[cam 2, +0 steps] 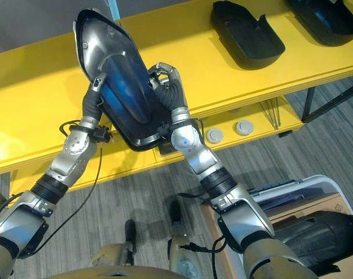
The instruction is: Move parts from the plastic box to the shelf.
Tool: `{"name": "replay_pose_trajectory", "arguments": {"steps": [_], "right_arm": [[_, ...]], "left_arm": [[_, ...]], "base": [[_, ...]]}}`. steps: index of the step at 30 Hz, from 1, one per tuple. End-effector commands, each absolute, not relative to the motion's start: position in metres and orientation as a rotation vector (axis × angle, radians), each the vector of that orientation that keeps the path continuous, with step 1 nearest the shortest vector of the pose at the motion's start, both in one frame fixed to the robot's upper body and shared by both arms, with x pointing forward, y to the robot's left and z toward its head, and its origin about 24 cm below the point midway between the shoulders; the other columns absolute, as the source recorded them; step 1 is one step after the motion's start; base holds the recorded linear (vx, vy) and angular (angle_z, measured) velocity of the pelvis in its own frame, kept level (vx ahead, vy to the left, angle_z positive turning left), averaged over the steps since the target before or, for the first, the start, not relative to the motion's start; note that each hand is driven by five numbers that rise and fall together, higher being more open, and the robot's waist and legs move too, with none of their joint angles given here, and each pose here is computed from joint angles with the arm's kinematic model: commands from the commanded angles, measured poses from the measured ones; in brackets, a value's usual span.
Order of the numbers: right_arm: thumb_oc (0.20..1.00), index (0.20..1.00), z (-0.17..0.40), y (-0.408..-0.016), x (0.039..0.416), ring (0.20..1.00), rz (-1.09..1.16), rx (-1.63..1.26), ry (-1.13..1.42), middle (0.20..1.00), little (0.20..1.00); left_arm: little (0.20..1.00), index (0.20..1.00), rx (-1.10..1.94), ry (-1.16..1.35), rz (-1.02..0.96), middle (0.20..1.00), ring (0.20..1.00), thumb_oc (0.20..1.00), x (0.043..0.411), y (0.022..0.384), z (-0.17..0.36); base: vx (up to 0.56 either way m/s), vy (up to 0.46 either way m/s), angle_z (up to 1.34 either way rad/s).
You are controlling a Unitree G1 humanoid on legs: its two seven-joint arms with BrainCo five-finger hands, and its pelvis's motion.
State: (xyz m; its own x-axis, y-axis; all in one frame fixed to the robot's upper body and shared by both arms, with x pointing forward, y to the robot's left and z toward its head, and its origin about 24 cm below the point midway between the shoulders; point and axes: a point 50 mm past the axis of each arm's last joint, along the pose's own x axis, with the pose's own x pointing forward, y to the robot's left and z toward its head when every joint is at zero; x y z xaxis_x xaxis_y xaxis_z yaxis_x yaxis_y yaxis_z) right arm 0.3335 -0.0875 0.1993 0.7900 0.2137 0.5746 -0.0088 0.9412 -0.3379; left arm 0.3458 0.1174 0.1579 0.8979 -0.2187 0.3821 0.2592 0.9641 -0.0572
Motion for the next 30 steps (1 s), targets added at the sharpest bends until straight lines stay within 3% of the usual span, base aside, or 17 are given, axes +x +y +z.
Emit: {"name": "replay_pose_trajectory", "arguments": {"steps": [1,5,6,7,17,22,30], "right_arm": [[0.2,0.2,0.26,0.001,0.268,0.2,0.612,-0.113,-1.033,0.2,0.2],[0.2,0.2,0.258,0.006,0.268,0.2,0.642,-0.178,-1.043,0.2,0.2],[0.809,0.809,0.258,0.006,0.268,0.809,0.642,-0.178,-1.043,0.809,0.809],[1.0,1.0,0.261,0.006,0.27,1.0,0.636,-0.203,-1.053,1.0,1.0],[1.0,1.0,0.251,-0.054,0.29,1.0,0.428,-0.231,-0.975,1.0,1.0],[1.0,1.0,0.234,-0.096,0.284,1.0,0.329,-0.125,-0.924,1.0,1.0],[1.0,1.0,0.206,-0.127,0.272,1.0,0.271,-0.025,-0.829,1.0,1.0]], "left_arm": [[0.2,0.2,-0.065,-0.493,-0.512,0.2,0.2,0.2,0.349,0.064,0.2],[0.2,0.2,-0.011,-0.514,-0.468,0.2,0.2,0.2,0.353,0.067,0.202],[0.2,0.2,-0.011,-0.514,-0.468,0.2,0.2,0.2,0.353,0.067,0.202],[0.2,0.2,-0.009,-0.517,-0.434,0.2,0.2,0.2,0.355,0.068,0.203],[0.2,0.2,0.099,-0.544,-0.079,0.2,0.2,0.2,0.371,0.133,0.208],[0.2,0.2,0.129,-0.54,0.097,0.2,0.2,0.2,0.369,0.182,0.208],[0.2,0.2,0.222,-0.472,0.282,0.2,0.2,0.2,0.368,0.239,0.205]], "base": [[0.0,-0.008,-0.09],[0.0,-0.003,-0.01],[0.0,0.0,0.0],[0.0,0.0,0.0],[0.01,-0.007,0.0],[0.0,0.001,-0.07],[0.0,-0.001,-0.2]]}}
